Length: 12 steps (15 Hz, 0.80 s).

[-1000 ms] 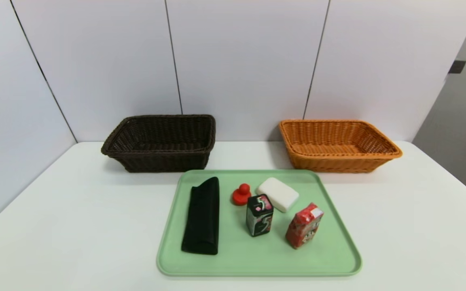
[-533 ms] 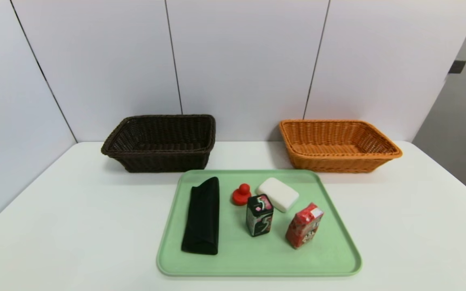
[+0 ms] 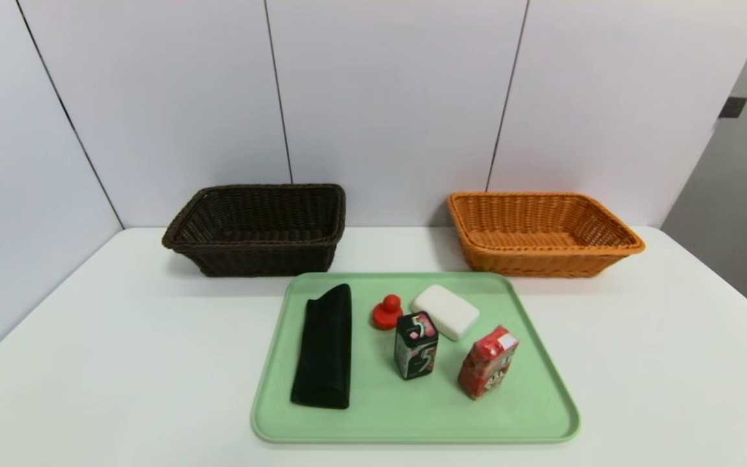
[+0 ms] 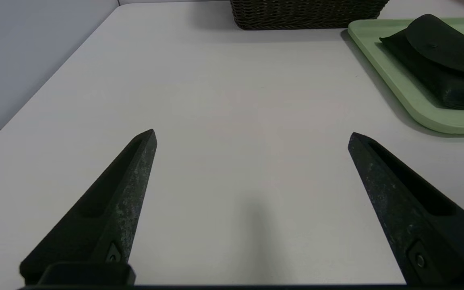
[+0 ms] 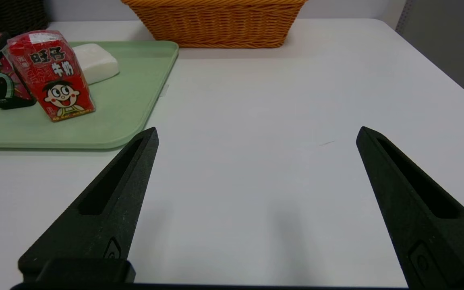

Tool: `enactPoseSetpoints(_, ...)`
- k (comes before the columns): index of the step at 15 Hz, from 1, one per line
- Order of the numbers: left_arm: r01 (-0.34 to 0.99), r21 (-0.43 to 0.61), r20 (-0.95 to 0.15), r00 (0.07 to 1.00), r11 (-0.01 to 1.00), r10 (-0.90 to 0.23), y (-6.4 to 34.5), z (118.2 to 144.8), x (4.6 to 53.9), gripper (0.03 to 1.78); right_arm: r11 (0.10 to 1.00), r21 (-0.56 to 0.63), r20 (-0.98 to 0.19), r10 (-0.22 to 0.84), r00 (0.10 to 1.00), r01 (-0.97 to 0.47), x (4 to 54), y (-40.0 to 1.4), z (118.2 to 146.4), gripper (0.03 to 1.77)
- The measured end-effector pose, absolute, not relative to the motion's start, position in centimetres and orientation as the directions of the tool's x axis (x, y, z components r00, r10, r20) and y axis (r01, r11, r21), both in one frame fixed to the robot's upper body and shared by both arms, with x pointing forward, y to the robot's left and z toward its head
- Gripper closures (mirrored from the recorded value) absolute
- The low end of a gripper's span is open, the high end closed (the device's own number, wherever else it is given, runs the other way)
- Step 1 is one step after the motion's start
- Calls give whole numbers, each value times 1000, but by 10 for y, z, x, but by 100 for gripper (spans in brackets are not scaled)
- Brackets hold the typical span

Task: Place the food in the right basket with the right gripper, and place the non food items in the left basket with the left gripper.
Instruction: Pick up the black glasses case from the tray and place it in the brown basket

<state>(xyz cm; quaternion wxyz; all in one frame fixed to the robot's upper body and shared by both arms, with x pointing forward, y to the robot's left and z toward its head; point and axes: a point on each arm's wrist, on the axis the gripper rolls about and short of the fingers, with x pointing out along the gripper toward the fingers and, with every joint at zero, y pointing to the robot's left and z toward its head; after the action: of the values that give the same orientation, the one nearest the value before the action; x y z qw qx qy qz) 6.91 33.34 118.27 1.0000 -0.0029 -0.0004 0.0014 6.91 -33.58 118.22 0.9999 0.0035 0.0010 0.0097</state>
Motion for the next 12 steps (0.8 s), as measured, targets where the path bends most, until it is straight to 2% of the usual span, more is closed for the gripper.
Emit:
enactPoseSetpoints(6, 4, 11, -6, 1000, 1000, -4, 333, 1184, 68, 12, 999, -28, 2, 20, 1000, -20, 69, -336, 1183, 10)
enactPoseSetpoints(8, 9, 11, -27, 1000, 1000, -8, 333, 1186, 66, 12, 999, -37, 28, 26, 999, -24, 66, -336, 1193, 10)
enactPoseSetpoints(12, 38, -50, -59, 997, 998, -41, 332, 1217, 49, 12, 999, -37, 27, 24, 999, -23, 51, -336, 1229, 10)
